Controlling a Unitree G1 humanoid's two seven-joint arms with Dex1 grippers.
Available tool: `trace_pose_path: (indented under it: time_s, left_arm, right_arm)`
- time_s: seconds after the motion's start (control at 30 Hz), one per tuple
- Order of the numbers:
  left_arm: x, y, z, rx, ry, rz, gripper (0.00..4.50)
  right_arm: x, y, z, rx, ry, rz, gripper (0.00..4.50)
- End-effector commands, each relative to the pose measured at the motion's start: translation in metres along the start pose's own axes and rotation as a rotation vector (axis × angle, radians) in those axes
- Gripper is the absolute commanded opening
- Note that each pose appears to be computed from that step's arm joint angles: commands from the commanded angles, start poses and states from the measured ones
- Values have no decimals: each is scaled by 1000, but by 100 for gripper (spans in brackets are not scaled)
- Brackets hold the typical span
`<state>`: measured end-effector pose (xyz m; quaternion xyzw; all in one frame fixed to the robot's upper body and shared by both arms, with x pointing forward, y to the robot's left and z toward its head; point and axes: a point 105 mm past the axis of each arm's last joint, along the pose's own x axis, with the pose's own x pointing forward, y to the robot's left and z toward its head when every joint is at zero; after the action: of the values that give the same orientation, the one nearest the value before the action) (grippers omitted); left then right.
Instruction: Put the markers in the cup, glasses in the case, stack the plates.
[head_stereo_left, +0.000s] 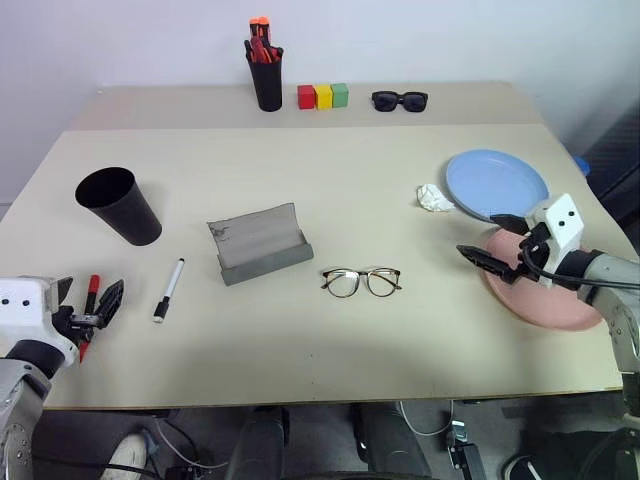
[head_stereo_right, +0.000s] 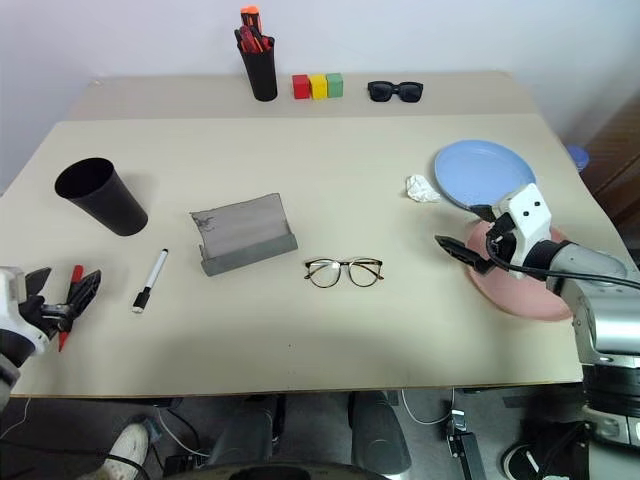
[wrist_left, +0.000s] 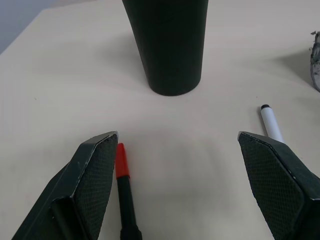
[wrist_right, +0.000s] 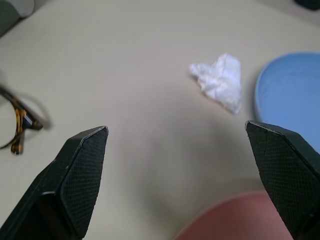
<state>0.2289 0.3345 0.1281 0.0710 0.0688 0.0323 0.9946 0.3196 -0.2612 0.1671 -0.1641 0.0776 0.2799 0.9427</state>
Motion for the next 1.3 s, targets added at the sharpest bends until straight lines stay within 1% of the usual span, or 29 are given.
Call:
trace_pose_path:
  time_s: [0.03,0.17,0.27,0.3,0.37,0.4,0.43,0.5,0.53,0.6,0.67,0.7,0.77,0.93,1.0,1.07,1.17,1.23,1.27,1.3]
  left_arm:
    - [2,-1,7,34,-28,13,393]
    - [3,2,9,36,-46,43,393]
    - [2,10,9,25,-44,103,393]
    - [1,14,7,18,-36,127,393]
    - [0,26,0,13,22,197,393]
    - [0,30,-5,-3,69,227,393]
    - [0,35,-10,-16,111,254,447]
    - [2,39,-16,-24,187,304,449]
    - [5,41,-15,-20,198,321,449]
    - [8,44,-16,-74,227,340,449]
    - [13,37,-21,-106,313,335,449]
    - [14,34,-27,-103,380,317,449]
    - [15,33,-34,-100,459,305,449]
    - [28,28,-34,-244,492,264,449]
    - [33,29,-33,-258,505,266,396]
    - [36,32,-32,-258,522,287,321]
    - [38,37,-30,-274,525,314,160]
    - [40,41,-26,-284,501,326,54]
    - [44,48,-14,-270,419,353,3]
    - [46,53,-4,-259,358,373,3]
  right_arm:
    - [6,6,13,-34,-42,17,450]
    - [15,11,20,-34,-77,36,450]
    - [30,19,27,-59,-101,59,450]
    - [34,23,30,-64,-108,67,450]
    - [47,32,36,-83,-127,68,450]
    - [55,41,41,-89,-148,87,450]
    - [61,53,47,-91,-169,111,450]
    - [73,81,58,-104,-209,192,450]
    - [76,95,62,-121,-221,239,450]
    - [80,128,67,-156,-240,344,450]
    - [77,164,75,-192,-277,492,450]
    - [75,180,80,-209,-298,554,450]
    - [74,198,86,-199,-330,607,450]
    - [76,221,85,-176,-342,660,450]
    - [78,220,86,-160,-346,650,450]
    - [81,217,85,-157,-345,631,450]
    - [82,216,85,-161,-346,619,450]
    - [82,216,85,-162,-346,617,450]
    - [83,215,86,-170,-350,612,450]
    - [83,214,87,-177,-354,609,450]
